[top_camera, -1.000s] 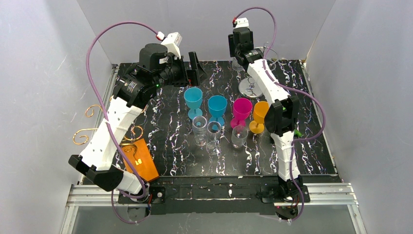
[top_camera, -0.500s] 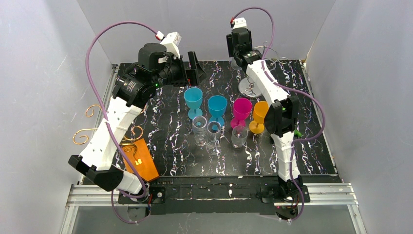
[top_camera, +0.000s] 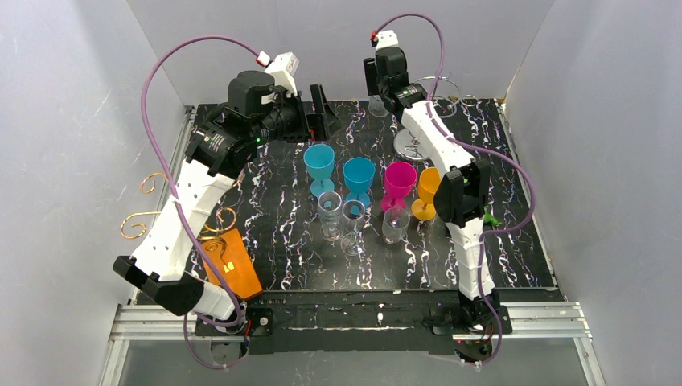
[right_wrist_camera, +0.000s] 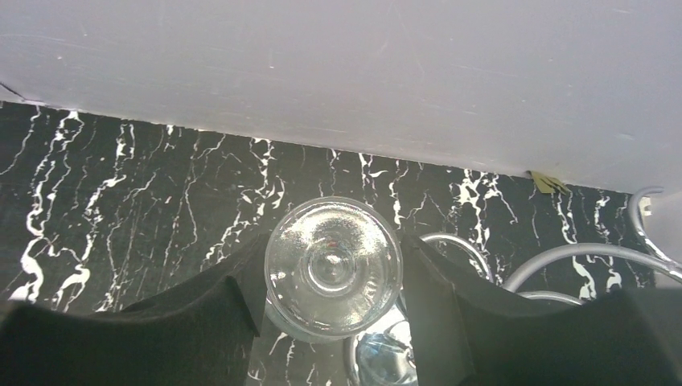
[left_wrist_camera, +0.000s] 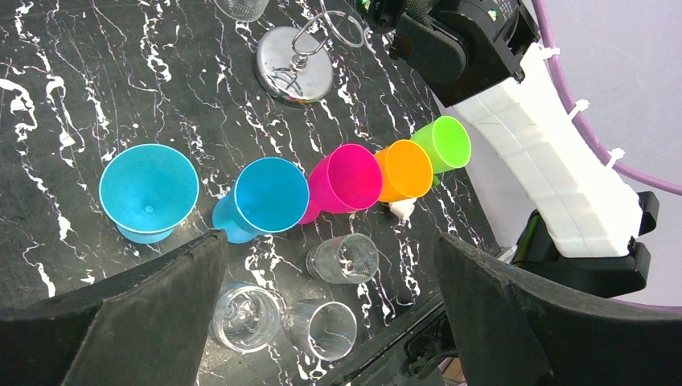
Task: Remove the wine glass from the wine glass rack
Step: Pick up the wine glass from the wine rack.
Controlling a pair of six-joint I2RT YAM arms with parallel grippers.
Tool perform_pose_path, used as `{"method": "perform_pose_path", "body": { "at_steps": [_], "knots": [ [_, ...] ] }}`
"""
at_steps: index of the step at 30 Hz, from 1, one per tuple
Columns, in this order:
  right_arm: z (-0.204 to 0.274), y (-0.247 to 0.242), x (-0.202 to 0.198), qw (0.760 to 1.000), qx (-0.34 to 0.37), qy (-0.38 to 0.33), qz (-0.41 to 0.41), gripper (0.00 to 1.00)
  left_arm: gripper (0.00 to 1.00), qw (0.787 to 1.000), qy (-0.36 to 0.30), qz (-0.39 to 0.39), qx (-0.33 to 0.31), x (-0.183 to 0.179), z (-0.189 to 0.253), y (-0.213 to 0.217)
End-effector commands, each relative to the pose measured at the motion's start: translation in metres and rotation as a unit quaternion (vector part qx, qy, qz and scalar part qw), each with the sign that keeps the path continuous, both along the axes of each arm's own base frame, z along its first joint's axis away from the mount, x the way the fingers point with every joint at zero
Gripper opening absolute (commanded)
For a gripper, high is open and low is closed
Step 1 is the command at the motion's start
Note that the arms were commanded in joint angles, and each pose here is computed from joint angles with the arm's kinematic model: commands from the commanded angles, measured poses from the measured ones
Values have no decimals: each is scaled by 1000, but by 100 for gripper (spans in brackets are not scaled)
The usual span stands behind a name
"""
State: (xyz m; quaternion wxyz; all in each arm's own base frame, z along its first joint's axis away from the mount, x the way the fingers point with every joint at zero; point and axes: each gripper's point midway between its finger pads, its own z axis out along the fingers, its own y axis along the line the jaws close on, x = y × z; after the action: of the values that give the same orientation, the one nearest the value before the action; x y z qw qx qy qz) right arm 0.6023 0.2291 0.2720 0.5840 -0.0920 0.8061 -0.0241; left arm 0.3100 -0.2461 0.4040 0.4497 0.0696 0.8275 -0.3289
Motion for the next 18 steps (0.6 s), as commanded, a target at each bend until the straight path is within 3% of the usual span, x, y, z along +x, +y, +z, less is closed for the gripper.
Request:
{"method": "perform_pose_path", "body": {
  "at_steps": [1, 8, 16, 18],
  "knots": [
    [99, 2, -13, 992, 81, -98, 9, 52, 99, 1000, -16, 10, -14, -1, 17, 5],
    [127, 9, -34, 984, 148, -97, 31, 51, 99, 999, -12, 29, -34, 2, 20, 6],
    [169, 10, -70, 969, 225, -92, 55, 51, 99, 991, -13, 73, -108, 9, 42, 6],
    [178, 9, -81, 964, 245, -87, 61, 51, 94, 987, -12, 83, -136, 13, 48, 4]
  ]
}}
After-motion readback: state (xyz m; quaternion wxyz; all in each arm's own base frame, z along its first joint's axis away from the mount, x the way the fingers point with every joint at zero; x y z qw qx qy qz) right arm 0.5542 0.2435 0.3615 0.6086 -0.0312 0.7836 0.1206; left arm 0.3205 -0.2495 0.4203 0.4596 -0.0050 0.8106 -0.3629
